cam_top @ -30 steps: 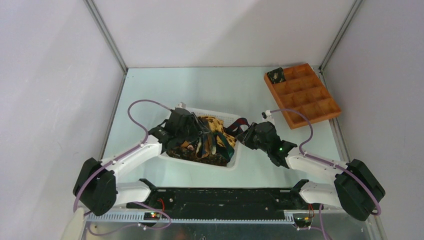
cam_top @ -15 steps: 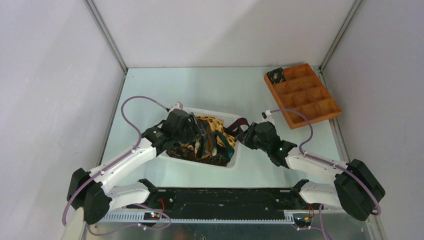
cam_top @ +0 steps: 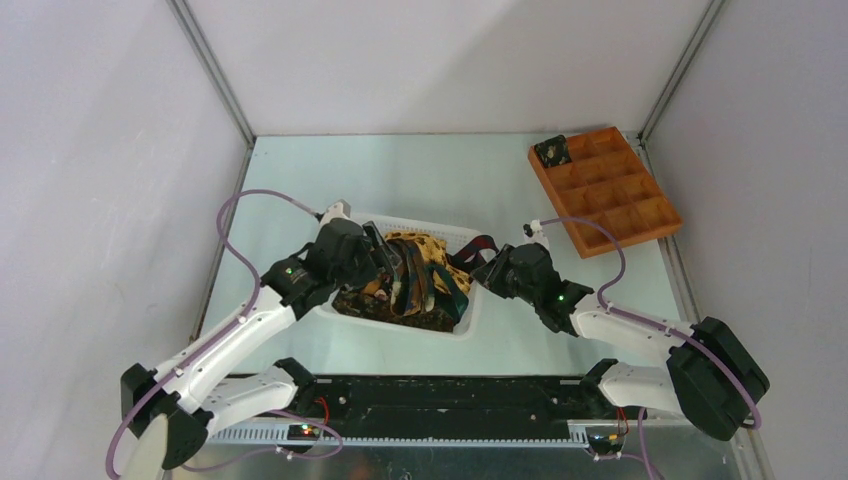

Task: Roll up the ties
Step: Place the tie in the bin, then pick up the tie from the bin.

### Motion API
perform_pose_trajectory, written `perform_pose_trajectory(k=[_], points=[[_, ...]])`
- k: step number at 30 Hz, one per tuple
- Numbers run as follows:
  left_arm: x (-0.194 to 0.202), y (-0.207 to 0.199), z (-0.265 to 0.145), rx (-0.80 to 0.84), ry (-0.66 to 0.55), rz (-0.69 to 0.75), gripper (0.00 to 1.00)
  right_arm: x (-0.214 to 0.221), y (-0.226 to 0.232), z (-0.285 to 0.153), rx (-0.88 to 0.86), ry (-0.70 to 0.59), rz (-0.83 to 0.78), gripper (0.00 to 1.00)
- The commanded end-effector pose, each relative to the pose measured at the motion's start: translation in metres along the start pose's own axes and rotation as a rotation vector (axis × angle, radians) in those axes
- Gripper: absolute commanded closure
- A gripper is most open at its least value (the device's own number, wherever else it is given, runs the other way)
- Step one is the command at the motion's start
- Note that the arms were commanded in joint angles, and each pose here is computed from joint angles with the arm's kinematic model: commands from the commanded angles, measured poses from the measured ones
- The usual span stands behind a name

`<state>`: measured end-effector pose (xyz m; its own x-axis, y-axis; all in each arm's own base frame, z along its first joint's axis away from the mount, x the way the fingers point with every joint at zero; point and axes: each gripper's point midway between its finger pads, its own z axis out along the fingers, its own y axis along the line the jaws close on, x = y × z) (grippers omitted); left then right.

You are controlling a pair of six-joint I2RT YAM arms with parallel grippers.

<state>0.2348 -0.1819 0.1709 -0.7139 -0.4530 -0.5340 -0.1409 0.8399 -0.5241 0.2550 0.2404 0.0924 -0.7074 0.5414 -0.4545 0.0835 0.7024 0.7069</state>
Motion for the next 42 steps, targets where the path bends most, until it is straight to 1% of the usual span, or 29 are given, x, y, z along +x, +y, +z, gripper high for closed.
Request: perform_pose_trajectory(k=[1, 4, 9, 15, 17, 20, 23, 31, 42], points=[[-0.006, -0.007, 0.0, 0.024, -0.024, 0.02, 0.27, 0.008, -0.035, 0.003, 0.121, 0.013, -0.051, 0.86], [0.001, -0.008, 0.008, 0.033, -0.003, 0.013, 0.32, 0.008, -0.035, 0.002, 0.123, 0.013, -0.051, 0.86], [0.005, -0.008, 0.019, 0.037, 0.006, 0.0, 0.35, 0.008, -0.035, 0.001, 0.126, 0.011, -0.051, 0.86], [0.0, -0.016, 0.011, 0.067, -0.004, -0.002, 0.39, 0.007, -0.036, 0.001, 0.128, 0.008, -0.053, 0.86], [-0.006, -0.015, 0.005, 0.058, -0.025, 0.004, 0.39, 0.007, -0.036, 0.001, 0.129, 0.007, -0.052, 0.86], [-0.014, -0.021, -0.007, 0.085, -0.053, -0.004, 0.38, 0.008, -0.037, 0.002, 0.132, 0.009, -0.052, 0.86], [-0.011, -0.03, -0.01, 0.121, -0.034, -0.016, 0.36, 0.009, -0.036, 0.003, 0.129, 0.014, -0.051, 0.86], [0.021, -0.044, 0.006, 0.153, 0.06, -0.008, 0.35, 0.009, -0.035, 0.003, 0.124, 0.014, -0.051, 0.86], [0.033, -0.046, 0.028, 0.147, 0.095, 0.009, 0.36, 0.009, -0.037, 0.002, 0.13, 0.015, -0.053, 0.86]])
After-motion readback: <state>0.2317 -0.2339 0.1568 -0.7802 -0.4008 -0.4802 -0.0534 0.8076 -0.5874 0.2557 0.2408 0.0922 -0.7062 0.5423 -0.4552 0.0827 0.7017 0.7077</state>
